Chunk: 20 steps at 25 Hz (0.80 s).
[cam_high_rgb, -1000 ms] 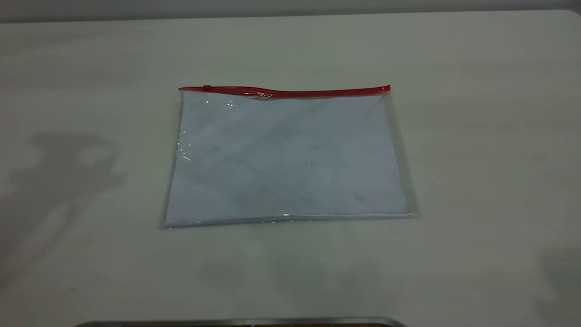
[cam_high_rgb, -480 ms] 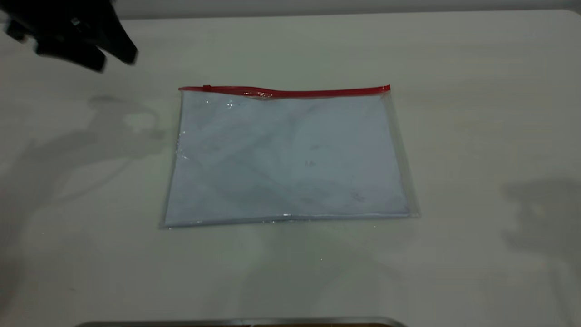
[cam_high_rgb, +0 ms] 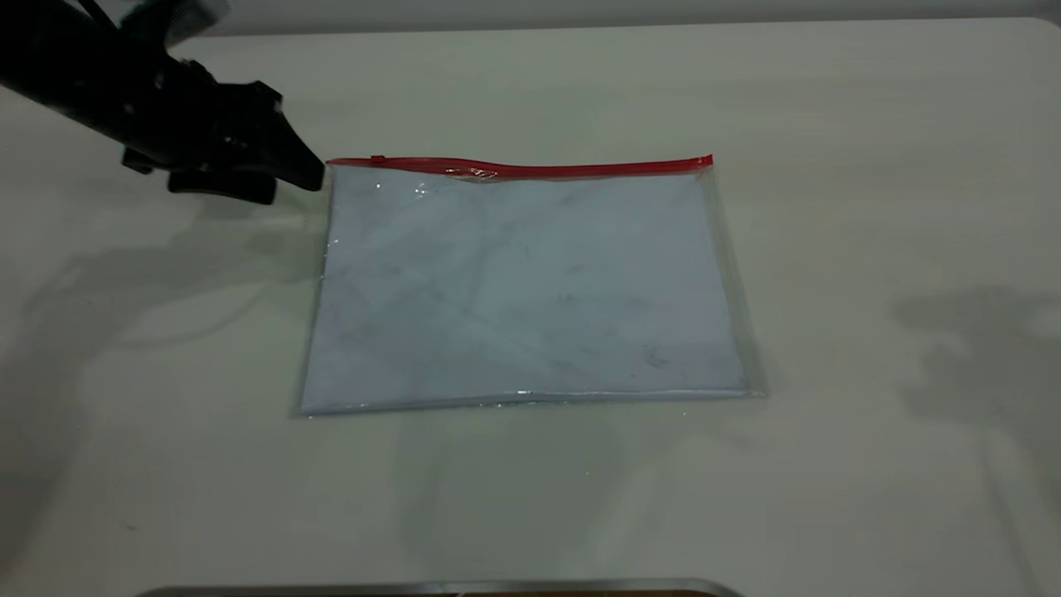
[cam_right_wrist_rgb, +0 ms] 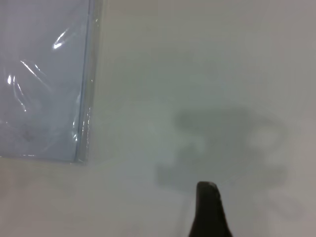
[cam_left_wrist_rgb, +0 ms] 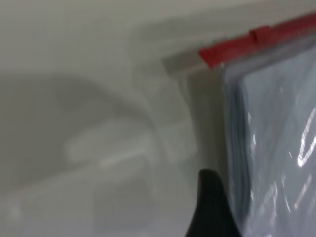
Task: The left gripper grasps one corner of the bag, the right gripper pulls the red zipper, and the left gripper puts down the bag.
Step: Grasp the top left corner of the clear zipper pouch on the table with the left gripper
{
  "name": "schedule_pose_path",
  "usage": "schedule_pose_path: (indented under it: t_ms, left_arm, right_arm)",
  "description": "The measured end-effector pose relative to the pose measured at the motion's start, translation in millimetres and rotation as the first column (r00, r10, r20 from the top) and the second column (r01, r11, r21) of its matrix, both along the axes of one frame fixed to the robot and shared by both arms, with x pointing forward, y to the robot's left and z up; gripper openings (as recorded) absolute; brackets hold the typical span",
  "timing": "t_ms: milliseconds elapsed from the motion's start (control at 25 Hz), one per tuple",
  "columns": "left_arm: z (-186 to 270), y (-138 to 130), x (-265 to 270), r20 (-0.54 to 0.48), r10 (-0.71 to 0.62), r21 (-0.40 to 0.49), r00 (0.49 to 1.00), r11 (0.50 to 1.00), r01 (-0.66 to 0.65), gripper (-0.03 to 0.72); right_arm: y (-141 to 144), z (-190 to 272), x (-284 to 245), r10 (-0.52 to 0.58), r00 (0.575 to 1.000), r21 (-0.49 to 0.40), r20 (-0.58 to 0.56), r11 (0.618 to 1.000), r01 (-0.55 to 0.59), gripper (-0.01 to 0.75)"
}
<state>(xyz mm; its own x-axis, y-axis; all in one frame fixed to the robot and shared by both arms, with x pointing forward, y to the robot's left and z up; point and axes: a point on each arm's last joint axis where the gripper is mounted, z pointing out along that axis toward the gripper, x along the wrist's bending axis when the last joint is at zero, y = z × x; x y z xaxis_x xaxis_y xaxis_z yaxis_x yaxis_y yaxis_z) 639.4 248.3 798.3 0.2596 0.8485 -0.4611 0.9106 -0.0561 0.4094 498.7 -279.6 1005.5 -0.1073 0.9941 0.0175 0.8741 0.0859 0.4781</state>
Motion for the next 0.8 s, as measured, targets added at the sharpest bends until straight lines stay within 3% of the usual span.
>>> schedule_pose_path:
  t_ms: [200,640,800]
  left_arm:
    - [-15.5,-2.2,11.6,0.041,0.027,-0.039,0.999,0.999,-0.026,0.587]
    - [-36.9,-17.0,14.6,0.015,-0.027,-0.129,1.0,0.991,0.029,0.581]
    - [-35.7,-21.2,16.6,0.027,-0.018,-0.139,0.999,0.99,0.022,0.473]
  right_arm:
    - [0.0,-0.3,0.2,0.0,1.0,0.0,-0.001,1.0,0.0,0.578]
    - [0.0,-0.3,0.2,0.0,1.0,0.0,-0.001,1.0,0.0,0.578]
    - [0.0,-0.3,0.2,0.001,1.0,0.0,0.0,1.0,-0.001,0.578]
